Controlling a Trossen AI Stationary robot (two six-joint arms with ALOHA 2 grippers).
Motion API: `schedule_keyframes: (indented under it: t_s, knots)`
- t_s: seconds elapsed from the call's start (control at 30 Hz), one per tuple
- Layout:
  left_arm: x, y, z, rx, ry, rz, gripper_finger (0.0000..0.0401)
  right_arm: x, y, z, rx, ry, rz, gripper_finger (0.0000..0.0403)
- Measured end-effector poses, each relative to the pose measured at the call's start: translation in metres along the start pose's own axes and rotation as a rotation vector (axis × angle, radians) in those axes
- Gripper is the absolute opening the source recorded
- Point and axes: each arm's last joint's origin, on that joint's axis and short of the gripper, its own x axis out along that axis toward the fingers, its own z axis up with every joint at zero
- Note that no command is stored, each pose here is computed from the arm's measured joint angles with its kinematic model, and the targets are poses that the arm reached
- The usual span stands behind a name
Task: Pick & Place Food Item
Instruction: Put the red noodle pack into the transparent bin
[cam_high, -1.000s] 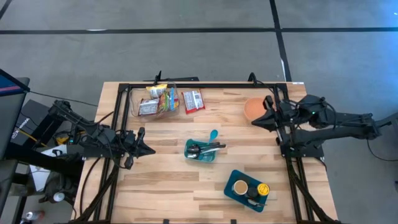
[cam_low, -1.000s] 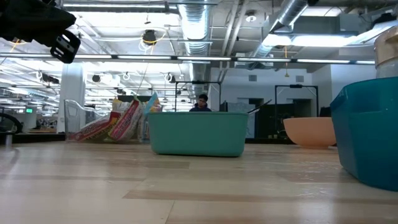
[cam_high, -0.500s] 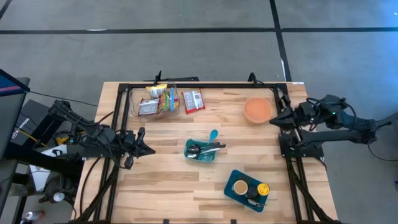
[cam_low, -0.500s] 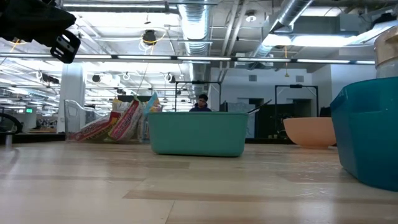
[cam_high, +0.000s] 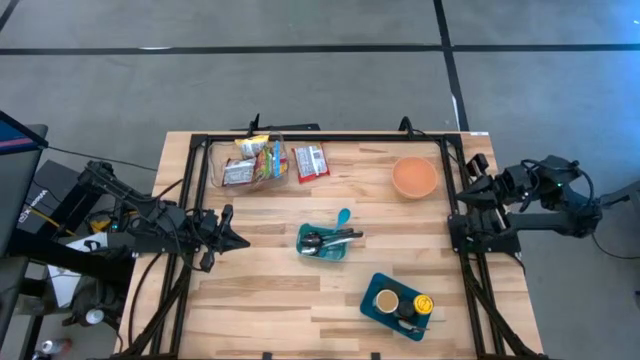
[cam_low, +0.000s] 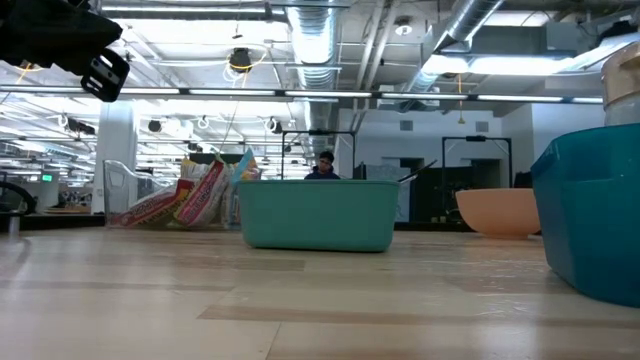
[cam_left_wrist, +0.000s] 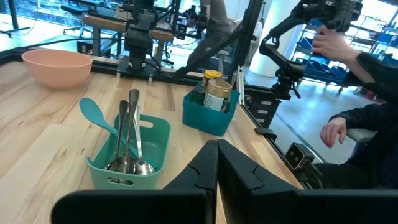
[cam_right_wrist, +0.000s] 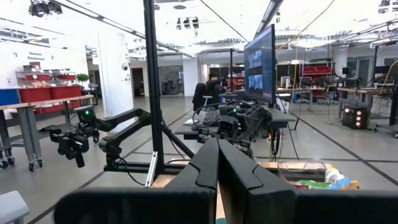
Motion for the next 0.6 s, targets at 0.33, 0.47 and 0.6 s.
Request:
schedule_keyframes:
  t_s: [0.33, 0.47, 0.6]
  knots:
    - [0.000, 0.000, 0.000, 0.000, 0.000, 0.000, 0.0000, -0.019, 0.004, -0.001, -0.007, -0.033, 0.002, 0.0000]
    - [0.000, 0.000, 0.000, 0.000, 0.000, 0.000, 0.0000, -0.026, 0.005, -0.001, -0.012, -0.056, 0.004, 0.0000]
    - [0.000, 0.000, 0.000, 0.000, -0.001, 0.000, 0.0000, -0.029, 0.006, -0.002, -0.011, -0.054, 0.003, 0.0000]
